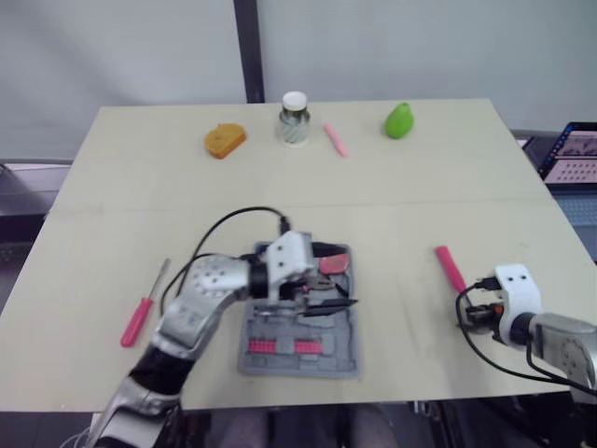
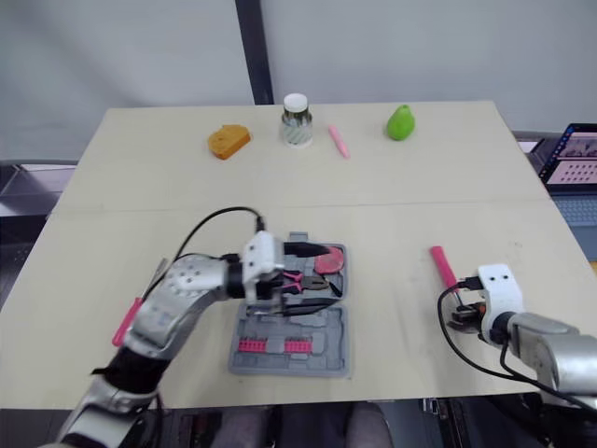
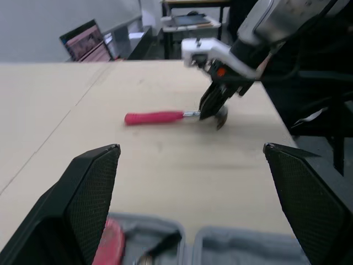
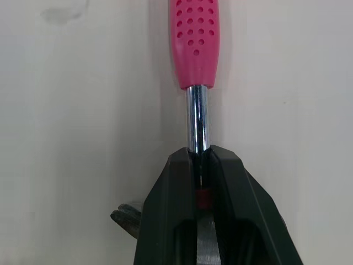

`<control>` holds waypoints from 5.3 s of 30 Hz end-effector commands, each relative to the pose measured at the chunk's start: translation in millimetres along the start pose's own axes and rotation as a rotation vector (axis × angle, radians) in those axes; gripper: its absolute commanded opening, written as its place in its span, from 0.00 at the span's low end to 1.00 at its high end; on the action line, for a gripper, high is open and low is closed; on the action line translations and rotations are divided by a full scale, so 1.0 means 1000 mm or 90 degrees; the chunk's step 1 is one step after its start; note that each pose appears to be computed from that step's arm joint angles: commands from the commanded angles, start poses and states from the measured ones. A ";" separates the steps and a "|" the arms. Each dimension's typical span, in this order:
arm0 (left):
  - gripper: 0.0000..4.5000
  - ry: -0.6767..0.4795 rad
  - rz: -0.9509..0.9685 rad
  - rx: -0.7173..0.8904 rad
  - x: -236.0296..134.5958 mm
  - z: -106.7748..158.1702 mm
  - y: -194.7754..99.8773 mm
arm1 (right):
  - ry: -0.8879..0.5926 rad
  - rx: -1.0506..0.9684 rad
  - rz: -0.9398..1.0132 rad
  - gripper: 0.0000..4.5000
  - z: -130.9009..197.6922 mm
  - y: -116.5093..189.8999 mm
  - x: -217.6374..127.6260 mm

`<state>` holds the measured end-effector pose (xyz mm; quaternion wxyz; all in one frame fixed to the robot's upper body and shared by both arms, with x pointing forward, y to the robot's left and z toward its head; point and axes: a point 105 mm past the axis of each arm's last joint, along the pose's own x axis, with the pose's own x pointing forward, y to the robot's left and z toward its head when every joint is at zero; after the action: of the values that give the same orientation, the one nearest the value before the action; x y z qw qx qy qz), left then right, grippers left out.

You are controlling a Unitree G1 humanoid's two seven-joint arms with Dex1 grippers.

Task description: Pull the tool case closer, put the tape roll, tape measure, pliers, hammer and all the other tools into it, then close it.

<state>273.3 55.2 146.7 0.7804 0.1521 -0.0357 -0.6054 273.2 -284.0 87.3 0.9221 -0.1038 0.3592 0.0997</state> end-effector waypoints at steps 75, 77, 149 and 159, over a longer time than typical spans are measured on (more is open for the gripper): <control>1.00 0.145 0.297 -0.094 -0.164 -0.034 -0.105 | 0.055 -0.665 0.431 0.02 0.051 0.225 0.006; 1.00 0.144 0.296 -0.094 -0.164 -0.034 -0.105 | 0.055 -0.665 0.426 0.02 0.052 0.225 0.007; 1.00 0.116 0.266 -0.060 -0.155 -0.039 -0.081 | -0.306 -0.414 0.620 0.01 0.042 0.260 0.029; 1.00 0.113 0.263 -0.061 -0.153 -0.040 -0.081 | -0.246 -0.442 0.594 0.01 0.026 0.254 0.042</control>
<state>167.3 194.6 102.1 0.8974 0.1516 0.0425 -0.4122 259.2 -25.3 57.4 0.7520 -0.1972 0.1174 0.6180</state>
